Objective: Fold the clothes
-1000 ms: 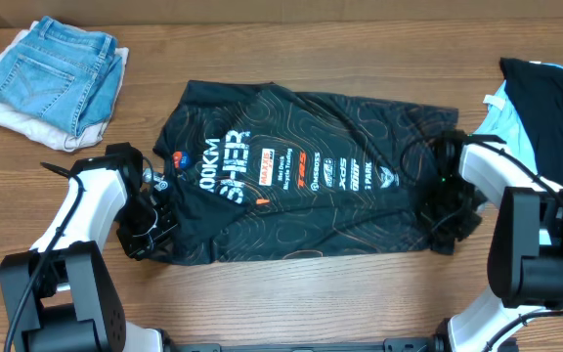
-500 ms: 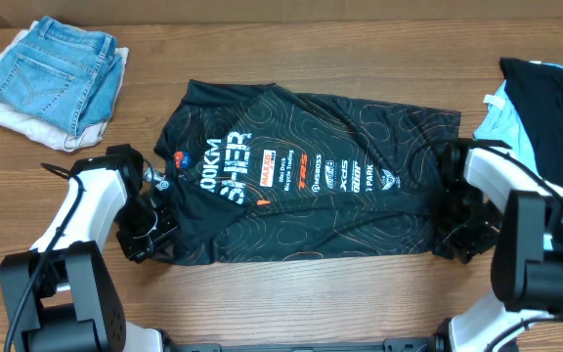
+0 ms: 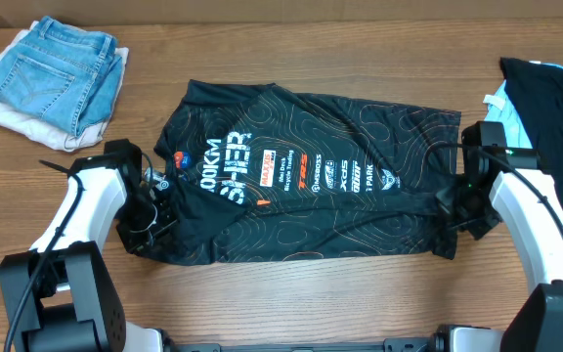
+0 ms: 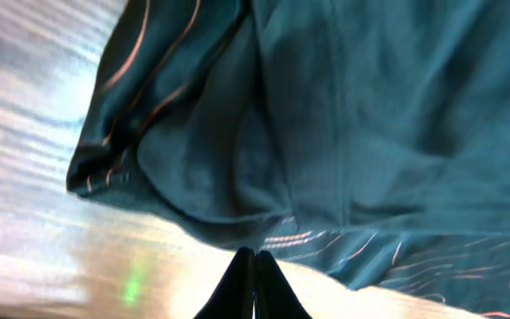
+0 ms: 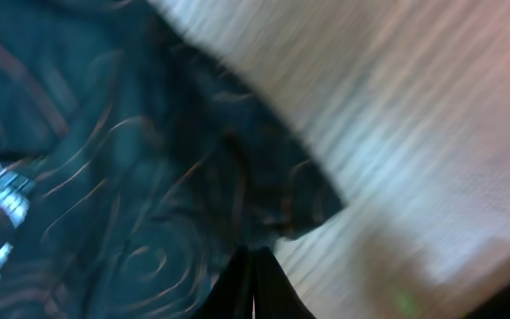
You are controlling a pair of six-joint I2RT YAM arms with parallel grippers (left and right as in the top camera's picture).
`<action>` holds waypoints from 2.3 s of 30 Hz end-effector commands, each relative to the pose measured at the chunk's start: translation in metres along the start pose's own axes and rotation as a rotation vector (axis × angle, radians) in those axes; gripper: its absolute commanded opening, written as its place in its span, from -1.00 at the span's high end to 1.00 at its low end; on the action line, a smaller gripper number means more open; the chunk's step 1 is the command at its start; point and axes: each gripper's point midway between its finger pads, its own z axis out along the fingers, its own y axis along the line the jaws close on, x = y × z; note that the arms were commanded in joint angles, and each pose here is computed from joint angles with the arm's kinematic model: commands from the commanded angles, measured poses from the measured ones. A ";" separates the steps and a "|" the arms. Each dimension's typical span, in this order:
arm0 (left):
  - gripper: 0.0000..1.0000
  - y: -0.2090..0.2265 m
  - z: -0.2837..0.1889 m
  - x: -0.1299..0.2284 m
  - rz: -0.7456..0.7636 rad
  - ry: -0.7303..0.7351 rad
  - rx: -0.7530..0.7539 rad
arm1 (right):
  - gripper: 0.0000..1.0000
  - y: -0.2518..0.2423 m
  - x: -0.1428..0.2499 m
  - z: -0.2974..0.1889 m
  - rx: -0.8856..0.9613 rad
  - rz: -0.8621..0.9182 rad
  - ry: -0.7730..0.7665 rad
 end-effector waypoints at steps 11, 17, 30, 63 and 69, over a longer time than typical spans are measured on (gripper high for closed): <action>0.92 -0.005 0.006 -0.004 0.035 -0.016 0.029 | 0.85 0.010 0.041 0.052 -0.140 -0.089 0.137; 0.91 -0.008 0.022 0.014 0.026 0.053 0.084 | 0.83 0.005 0.049 0.067 -0.141 -0.071 0.145; 0.91 0.014 0.063 0.046 -0.102 0.127 0.050 | 0.88 -0.021 0.065 0.077 -0.028 0.086 0.192; 0.75 0.023 -0.073 0.022 -0.191 -0.292 0.014 | -0.25 0.024 -0.050 -0.066 -0.083 0.027 -0.188; -1.00 -0.050 -0.166 -0.029 0.124 -0.563 0.296 | -1.00 0.067 -0.085 -0.120 -0.278 -0.078 -0.342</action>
